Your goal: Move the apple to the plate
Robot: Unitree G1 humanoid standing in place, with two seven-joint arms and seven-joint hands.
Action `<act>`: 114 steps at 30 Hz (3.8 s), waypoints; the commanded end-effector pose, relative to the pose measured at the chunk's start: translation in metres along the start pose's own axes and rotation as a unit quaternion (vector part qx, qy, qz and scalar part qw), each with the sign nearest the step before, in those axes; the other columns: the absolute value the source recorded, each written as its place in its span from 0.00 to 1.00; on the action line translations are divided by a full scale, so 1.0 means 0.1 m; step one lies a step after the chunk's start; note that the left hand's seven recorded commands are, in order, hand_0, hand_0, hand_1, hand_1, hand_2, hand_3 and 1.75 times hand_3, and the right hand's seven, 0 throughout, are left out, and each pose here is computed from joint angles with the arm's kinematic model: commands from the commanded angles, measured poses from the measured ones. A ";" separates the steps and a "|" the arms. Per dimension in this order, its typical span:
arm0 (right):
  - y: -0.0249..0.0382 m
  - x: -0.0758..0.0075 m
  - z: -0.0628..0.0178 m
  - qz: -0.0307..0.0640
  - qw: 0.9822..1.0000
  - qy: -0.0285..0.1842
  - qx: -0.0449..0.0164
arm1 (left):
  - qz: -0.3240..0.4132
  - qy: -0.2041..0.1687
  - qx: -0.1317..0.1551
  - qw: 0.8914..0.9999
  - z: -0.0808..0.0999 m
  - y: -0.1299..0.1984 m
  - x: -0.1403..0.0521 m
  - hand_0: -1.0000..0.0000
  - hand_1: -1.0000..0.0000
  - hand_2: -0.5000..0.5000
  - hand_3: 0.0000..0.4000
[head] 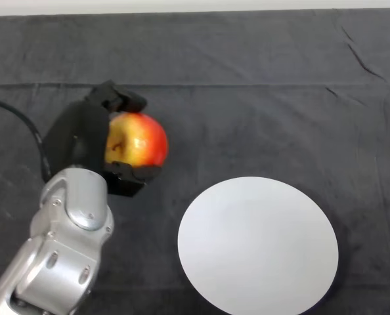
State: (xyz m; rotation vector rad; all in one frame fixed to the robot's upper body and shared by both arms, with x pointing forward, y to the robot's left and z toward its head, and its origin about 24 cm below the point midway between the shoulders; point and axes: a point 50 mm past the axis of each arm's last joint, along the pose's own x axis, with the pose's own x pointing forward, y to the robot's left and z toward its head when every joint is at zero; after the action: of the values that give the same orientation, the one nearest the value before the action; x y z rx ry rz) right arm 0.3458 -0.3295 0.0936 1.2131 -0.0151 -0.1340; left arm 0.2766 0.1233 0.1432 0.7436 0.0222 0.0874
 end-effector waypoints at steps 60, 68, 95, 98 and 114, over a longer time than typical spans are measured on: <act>-0.041 -0.047 0.079 0.001 1.000 -0.016 0.010 | -0.240 -0.160 0.107 0.951 0.62 -0.94 -0.24 0.00 0.00 0.50 1.00; -0.041 -0.047 0.079 0.001 1.000 -0.016 0.010 | -0.256 -0.165 0.111 0.946 0.64 -0.93 -0.24 0.27 0.00 0.64 1.00; -0.041 -0.047 0.079 0.001 1.000 -0.016 0.010 | -0.196 -0.174 0.072 0.962 0.81 -0.61 -0.11 1.00 1.00 0.50 0.00; -0.041 -0.047 0.079 0.001 1.000 -0.016 0.010 | -0.170 -0.173 0.056 0.968 0.80 -0.51 -0.06 1.00 1.00 0.50 0.00; -0.042 -0.047 0.076 0.001 1.000 -0.016 0.009 | 0.009 -0.144 -0.033 0.989 0.60 -0.03 0.12 1.00 1.00 0.50 0.00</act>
State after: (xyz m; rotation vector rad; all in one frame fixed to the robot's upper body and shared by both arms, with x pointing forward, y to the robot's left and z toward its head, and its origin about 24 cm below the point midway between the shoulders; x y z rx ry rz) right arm 0.3458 -0.3296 0.0936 1.2137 -0.0156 -0.1342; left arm 0.2961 0.0731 0.1876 0.6769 -0.2487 -0.0422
